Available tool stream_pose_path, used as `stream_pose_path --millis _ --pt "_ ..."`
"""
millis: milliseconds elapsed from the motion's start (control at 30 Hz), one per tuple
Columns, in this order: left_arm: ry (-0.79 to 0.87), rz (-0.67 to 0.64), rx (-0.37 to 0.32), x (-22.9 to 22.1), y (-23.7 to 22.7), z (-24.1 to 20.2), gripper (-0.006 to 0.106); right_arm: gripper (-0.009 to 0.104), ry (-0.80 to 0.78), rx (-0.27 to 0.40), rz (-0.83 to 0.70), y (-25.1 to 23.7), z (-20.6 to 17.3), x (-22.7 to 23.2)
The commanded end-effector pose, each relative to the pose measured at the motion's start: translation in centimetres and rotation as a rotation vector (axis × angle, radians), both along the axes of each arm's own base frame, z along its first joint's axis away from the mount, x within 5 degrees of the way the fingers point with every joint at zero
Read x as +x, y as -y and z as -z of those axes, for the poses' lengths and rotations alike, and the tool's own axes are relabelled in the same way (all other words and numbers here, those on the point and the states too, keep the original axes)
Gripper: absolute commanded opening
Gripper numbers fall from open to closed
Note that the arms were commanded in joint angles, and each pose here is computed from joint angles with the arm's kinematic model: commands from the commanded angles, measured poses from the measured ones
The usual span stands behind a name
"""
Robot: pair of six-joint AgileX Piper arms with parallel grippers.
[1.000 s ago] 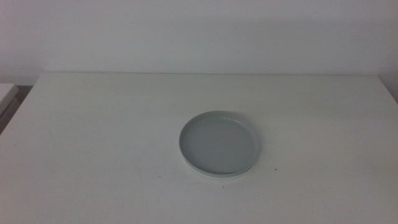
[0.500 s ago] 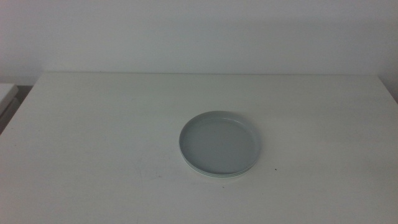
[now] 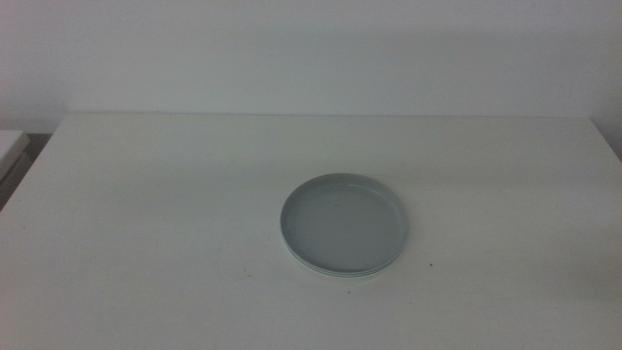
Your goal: Stack the three bowls on top of each other.
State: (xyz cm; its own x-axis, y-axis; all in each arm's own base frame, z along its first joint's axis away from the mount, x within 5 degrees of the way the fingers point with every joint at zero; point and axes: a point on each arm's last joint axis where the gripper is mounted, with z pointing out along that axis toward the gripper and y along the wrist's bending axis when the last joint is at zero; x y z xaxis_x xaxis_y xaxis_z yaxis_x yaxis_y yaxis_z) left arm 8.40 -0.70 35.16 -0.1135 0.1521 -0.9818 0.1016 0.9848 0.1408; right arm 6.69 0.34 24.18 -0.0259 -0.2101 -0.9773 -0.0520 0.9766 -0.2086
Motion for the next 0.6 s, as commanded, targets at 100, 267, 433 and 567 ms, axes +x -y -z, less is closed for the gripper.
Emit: stream_pose_path --millis 100,267,433,567 --pt "-0.053 0.006 -0.023 -1.8 -0.1 7.9 0.094 0.091 0.028 0.004 0.019 0.2 2.6 -0.5" --pt "-0.048 0.008 -0.033 -2.9 -0.2 12.6 0.094 0.091 0.046 0.002 0.019 0.2 2.7 -0.8" --pt "-0.039 0.014 -0.073 -3.0 -0.1 15.5 0.094 0.091 0.092 0.002 0.026 0.2 2.6 -0.7" --pt "-0.034 0.015 -0.096 -2.9 0.0 16.0 0.094 0.091 0.187 0.017 0.041 0.4 2.1 -0.8"
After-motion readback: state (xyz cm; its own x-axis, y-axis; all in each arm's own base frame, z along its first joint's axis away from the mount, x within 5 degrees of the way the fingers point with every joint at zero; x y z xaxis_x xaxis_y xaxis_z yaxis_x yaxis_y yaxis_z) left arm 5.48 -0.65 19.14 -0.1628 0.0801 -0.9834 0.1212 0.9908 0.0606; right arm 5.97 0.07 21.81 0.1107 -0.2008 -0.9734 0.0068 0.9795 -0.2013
